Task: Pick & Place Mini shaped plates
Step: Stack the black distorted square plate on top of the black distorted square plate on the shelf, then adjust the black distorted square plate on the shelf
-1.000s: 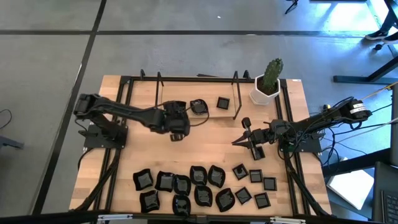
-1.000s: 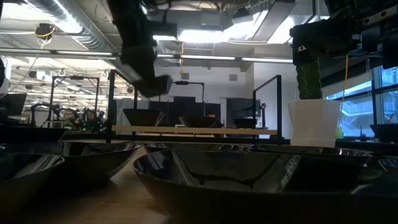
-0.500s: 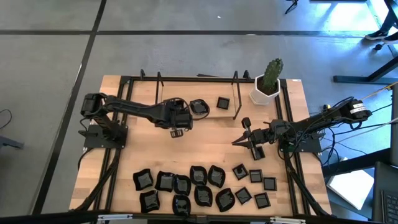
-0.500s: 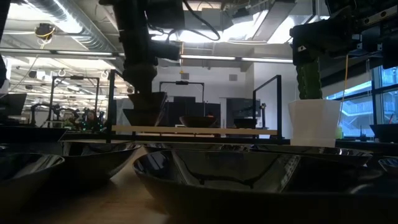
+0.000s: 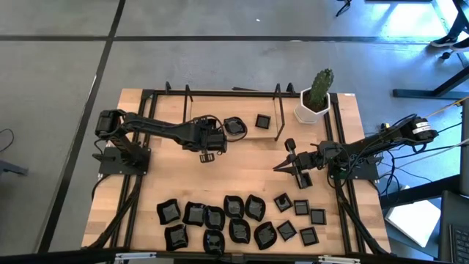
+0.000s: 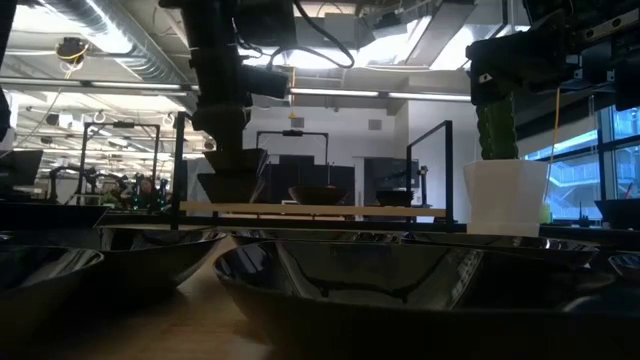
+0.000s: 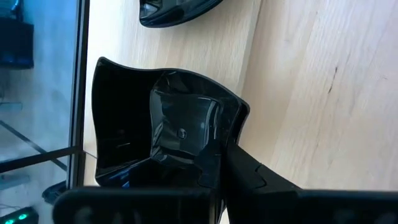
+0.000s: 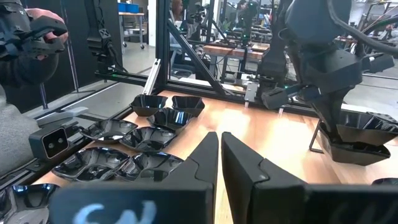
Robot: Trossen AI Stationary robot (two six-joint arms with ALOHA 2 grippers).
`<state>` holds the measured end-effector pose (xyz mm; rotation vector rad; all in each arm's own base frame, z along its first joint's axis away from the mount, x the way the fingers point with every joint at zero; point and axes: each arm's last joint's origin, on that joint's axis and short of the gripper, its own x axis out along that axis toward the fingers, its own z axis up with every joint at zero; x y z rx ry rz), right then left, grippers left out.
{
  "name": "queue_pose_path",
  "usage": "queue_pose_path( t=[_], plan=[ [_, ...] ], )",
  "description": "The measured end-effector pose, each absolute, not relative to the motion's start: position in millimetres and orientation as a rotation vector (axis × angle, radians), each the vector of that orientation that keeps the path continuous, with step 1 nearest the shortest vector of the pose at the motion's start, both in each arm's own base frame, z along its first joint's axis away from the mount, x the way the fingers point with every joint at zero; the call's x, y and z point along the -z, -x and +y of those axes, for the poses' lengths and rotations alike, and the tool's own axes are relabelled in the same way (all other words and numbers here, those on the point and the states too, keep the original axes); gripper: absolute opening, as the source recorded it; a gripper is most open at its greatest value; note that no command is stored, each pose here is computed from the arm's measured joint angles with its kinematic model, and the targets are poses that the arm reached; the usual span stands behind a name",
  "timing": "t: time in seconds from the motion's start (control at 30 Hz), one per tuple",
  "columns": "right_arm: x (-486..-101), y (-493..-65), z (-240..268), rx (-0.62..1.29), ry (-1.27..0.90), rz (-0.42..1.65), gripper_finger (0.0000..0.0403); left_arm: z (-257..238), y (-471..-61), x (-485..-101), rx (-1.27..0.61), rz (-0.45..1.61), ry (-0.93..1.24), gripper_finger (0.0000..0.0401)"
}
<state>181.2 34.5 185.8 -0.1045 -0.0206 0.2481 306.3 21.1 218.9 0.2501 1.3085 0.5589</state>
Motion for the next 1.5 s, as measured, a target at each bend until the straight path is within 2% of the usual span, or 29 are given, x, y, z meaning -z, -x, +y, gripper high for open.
queue_pose_path(
  t=[0.2, 0.6, 0.8, 0.93, 1.13, 1.5],
  plan=[
    [-185.9, -181.2, 34.5, -0.248, 0.105, -0.021, 0.0023, 20.5, -306.3, -218.6, -0.543, 1.313, -0.235, 0.0011],
    [-185.9, -181.2, 34.5, -0.248, 0.105, -0.021, 0.0023, 21.7, -305.0, -221.0, -0.572, 1.301, -0.235, 0.0105],
    [-185.8, -181.2, 34.5, -0.248, 0.105, -0.02, 0.0023, 12.9, -309.2, -250.2, -0.539, 1.232, -0.264, 0.0124],
    [-185.3, -181.1, 34.5, -0.248, 0.105, -0.016, 0.0023, -5.8, -307.2, -263.7, -0.391, 1.209, -0.258, 0.0108],
    [-184.8, -181.1, 34.5, -0.249, 0.105, -0.012, 0.0023, -32.3, -298.0, -249.6, -0.233, 1.287, -0.283, 0.0015],
    [-184.9, -181.1, 34.5, -0.249, 0.105, -0.012, 0.0023, -14.4, -289.0, -219.1, -0.295, 1.354, -0.199, 0.0002]
  ],
)
